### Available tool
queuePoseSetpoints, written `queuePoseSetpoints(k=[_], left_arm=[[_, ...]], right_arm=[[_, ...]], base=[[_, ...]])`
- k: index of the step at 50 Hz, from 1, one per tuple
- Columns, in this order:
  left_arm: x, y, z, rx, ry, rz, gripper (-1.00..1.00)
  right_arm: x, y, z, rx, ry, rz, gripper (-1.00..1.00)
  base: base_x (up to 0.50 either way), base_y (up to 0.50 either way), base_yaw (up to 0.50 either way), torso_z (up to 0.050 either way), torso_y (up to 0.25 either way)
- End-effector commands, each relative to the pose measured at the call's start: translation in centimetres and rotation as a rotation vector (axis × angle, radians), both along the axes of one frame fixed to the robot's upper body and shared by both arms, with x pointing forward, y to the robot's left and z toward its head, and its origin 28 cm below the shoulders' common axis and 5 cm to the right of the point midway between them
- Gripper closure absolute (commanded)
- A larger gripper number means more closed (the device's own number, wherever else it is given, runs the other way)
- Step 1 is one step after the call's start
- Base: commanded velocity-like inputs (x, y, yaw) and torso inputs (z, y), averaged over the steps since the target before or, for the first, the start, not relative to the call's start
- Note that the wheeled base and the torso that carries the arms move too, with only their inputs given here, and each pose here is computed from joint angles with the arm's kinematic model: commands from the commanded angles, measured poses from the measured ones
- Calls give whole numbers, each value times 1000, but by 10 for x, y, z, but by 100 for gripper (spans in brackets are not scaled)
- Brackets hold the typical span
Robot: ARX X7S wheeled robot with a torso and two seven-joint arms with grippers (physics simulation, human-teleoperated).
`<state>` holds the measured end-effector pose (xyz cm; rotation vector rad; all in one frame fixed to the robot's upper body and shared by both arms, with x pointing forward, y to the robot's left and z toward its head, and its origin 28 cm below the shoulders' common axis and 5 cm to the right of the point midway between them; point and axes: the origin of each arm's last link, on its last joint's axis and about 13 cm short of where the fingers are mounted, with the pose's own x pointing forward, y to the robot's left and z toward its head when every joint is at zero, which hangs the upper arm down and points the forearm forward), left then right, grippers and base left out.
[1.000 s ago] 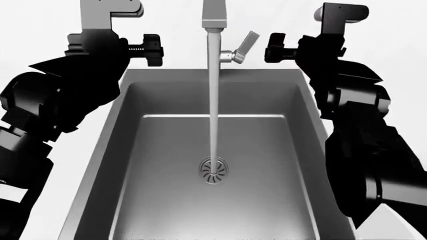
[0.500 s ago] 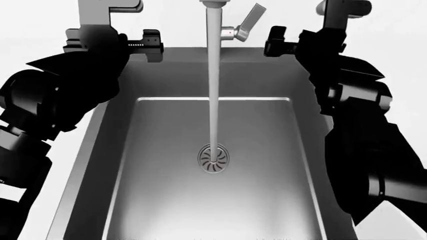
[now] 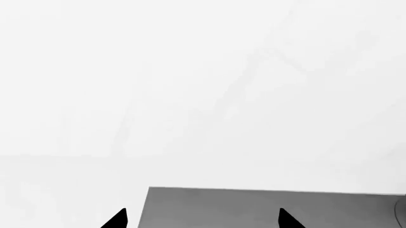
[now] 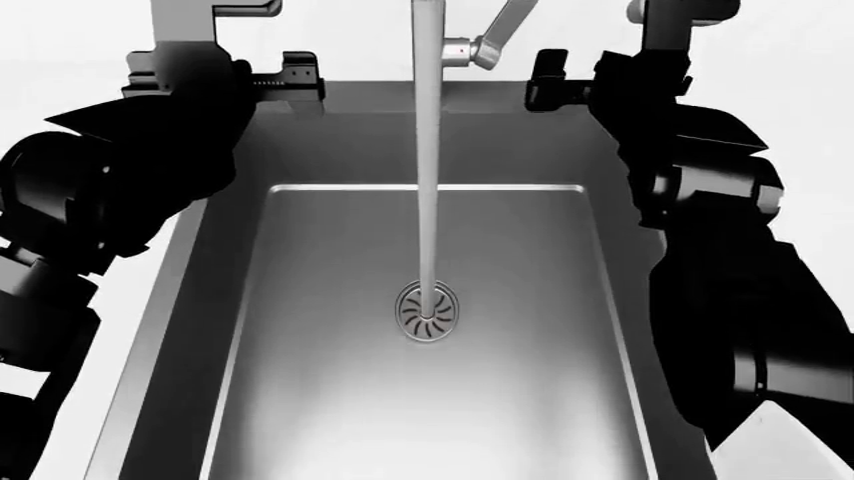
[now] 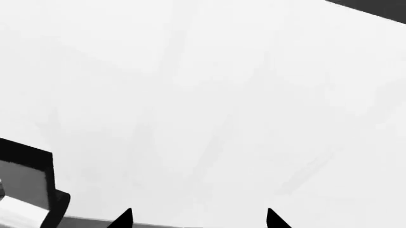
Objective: Pick the eggplants and oranges from the sink and place them in one bowl. Place the carrot in the other bowl. Then turn off the sink faucet.
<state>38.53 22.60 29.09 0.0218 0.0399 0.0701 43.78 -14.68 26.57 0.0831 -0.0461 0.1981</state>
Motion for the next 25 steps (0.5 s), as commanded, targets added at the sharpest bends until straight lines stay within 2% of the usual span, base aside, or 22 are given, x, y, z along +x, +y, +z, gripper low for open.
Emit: queuePoseSetpoints(k=[1, 12, 18, 25], left_arm=[[0, -1, 1, 0, -11, -8, -100], [1, -1, -2, 4, -7, -7, -100], [1, -1, -2, 6, -6, -4, -100], [0, -2, -2, 4, -8, -9, -100]], right_arm=[[1, 1, 6, -6, -34, 7, -100], [1, 1, 2, 3, -18, 2, -100], [1, 3, 5, 15, -40, 9, -100], [2, 13, 20, 33, -73, 42, -100]], base=[[199, 0, 0, 0, 0], [320, 0, 0, 0, 0], [0, 0, 0, 0, 0], [0, 0, 0, 0, 0]])
